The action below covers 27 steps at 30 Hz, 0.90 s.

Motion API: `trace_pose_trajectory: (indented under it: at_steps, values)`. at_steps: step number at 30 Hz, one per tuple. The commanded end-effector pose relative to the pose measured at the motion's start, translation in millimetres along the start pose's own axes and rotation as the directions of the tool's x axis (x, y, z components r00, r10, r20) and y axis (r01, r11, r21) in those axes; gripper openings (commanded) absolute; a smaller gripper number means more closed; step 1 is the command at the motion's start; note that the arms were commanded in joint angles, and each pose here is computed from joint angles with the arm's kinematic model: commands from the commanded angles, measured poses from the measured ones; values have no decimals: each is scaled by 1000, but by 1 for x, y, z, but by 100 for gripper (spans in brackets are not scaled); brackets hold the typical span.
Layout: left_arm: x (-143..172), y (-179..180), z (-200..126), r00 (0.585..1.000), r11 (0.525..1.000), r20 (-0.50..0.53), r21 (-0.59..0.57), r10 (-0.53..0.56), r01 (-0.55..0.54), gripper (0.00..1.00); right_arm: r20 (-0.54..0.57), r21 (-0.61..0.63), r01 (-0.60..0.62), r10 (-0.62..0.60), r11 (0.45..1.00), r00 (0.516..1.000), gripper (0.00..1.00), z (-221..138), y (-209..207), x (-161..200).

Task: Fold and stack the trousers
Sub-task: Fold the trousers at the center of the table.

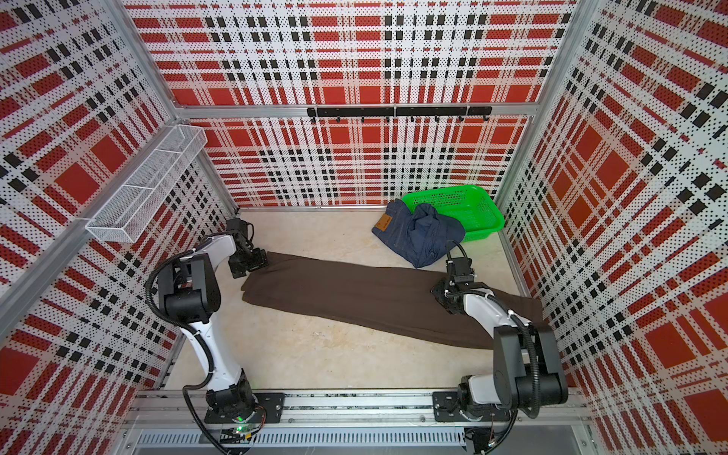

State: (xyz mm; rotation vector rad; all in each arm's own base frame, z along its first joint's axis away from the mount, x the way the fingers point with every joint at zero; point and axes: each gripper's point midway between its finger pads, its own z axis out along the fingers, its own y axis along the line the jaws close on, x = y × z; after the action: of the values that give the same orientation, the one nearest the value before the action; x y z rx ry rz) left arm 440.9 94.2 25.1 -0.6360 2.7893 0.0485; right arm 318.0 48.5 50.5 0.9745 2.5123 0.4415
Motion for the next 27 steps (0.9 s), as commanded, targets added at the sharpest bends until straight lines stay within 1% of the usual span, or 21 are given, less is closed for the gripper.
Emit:
trace_pose_trajectory:
  at_steps: [1,4,9,12,16,19,20,22,24,27]
  values:
    - [35,5,21,994,999,-111,-31,11,-14,79,4,-8,-2,2,1000,1000,57,2,3,0]
    - [46,3,24,990,999,-137,-27,20,-24,76,5,-13,-1,1,1000,1000,57,2,4,0]
    - [65,-3,29,984,999,-176,-21,37,-41,66,4,-24,-4,4,1000,1000,57,3,6,0]
    - [76,-13,31,979,998,-196,-5,62,-64,58,1,-28,-2,2,1000,1000,57,5,6,0]
    - [88,-18,35,973,997,-220,4,71,-72,48,-6,-30,0,0,1000,1000,57,7,8,0]
    - [92,-17,36,972,997,-225,5,71,-71,38,-5,-31,4,-4,999,1000,57,7,9,0]
    - [91,-17,35,973,998,-222,6,69,-69,32,-7,-31,4,-4,1000,1000,57,8,8,0]
    - [85,-18,30,977,998,-204,9,62,-62,16,-7,-32,4,-4,999,1000,57,7,9,0]
    - [68,-22,19,987,998,-152,15,57,-56,0,-10,-32,5,-5,999,1000,57,8,9,0]
    - [29,-29,-11,999,999,-29,21,35,-35,0,-8,-40,6,-6,999,1000,57,6,12,0]
